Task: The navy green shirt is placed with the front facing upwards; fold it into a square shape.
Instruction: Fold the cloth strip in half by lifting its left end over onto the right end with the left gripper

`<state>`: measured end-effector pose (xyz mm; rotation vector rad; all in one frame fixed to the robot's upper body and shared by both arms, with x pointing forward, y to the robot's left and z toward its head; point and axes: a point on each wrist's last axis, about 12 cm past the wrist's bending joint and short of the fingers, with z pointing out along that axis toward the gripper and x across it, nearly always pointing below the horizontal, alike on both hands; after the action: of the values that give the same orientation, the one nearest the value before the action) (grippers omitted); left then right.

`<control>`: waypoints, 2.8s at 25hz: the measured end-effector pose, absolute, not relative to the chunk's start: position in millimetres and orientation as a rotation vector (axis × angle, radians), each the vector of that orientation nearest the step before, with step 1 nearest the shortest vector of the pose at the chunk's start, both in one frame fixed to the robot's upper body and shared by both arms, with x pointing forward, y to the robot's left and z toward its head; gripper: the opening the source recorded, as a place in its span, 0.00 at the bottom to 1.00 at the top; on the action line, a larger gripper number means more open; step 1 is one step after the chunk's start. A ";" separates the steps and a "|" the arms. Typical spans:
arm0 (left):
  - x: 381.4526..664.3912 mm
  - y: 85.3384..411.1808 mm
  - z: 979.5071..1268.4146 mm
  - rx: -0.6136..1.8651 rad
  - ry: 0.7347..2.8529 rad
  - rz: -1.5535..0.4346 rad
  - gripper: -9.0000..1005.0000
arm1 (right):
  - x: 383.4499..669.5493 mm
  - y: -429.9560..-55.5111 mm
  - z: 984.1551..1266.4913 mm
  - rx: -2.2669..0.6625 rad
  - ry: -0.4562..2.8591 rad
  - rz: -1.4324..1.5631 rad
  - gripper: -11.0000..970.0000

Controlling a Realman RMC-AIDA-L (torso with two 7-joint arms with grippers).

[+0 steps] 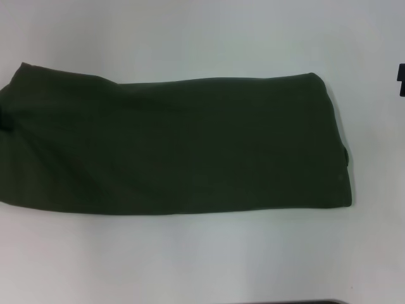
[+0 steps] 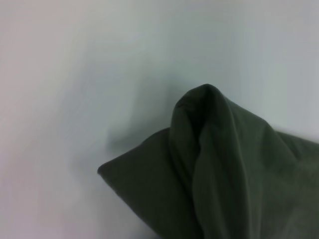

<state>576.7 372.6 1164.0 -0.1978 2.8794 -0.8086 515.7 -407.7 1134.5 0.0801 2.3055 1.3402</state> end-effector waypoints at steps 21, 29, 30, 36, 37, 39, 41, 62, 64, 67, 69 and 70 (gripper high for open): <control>573.8 359.7 1172.0 -0.076 2.813 -1.015 0.10 | 514.4 -408.4 1133.8 0.086 2.308 1.341 0.68; 575.3 322.7 1172.3 0.057 2.744 -1.271 0.10 | 514.9 -407.8 1134.4 0.081 2.307 1.344 0.68; 576.1 314.7 1173.5 0.088 2.732 -1.318 0.10 | 515.0 -407.8 1134.5 0.081 2.307 1.344 0.68; 581.9 284.5 1178.4 0.186 2.707 -1.412 0.10 | 514.7 -408.3 1134.8 0.071 2.320 1.338 0.68; 582.6 281.3 1178.6 0.194 2.704 -1.419 0.10 | 514.5 -408.6 1134.7 0.071 2.321 1.337 0.68; 584.1 273.1 1178.6 0.214 2.697 -1.436 0.10 | 513.9 -409.3 1134.4 0.074 2.324 1.335 0.68; 585.2 261.6 1177.9 0.238 2.684 -1.469 0.10 | 513.5 -410.0 1134.3 0.076 2.325 1.333 0.68; 596.9 178.8 1171.7 0.387 2.649 -1.467 0.10 | 518.9 -416.1 1141.2 0.064 2.420 1.275 0.68; 598.9 170.0 1170.9 0.412 2.670 -1.417 0.10 | 519.6 -415.7 1141.2 0.066 2.431 1.272 0.68; 601.5 153.0 1173.9 0.478 2.689 -1.363 0.10 | 521.6 -413.9 1140.9 0.061 2.450 1.265 0.68; 603.3 142.0 1178.0 0.524 2.691 -1.340 0.10 | 522.7 -412.9 1140.4 0.054 2.469 1.256 0.68; 604.9 134.8 1181.5 0.551 2.686 -1.327 0.10 | 523.4 -412.4 1140.3 0.050 2.481 1.250 0.68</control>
<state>604.9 134.8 1181.5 0.5510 2.6864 -1.3267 523.4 -412.4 1140.3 0.0503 2.4807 1.2499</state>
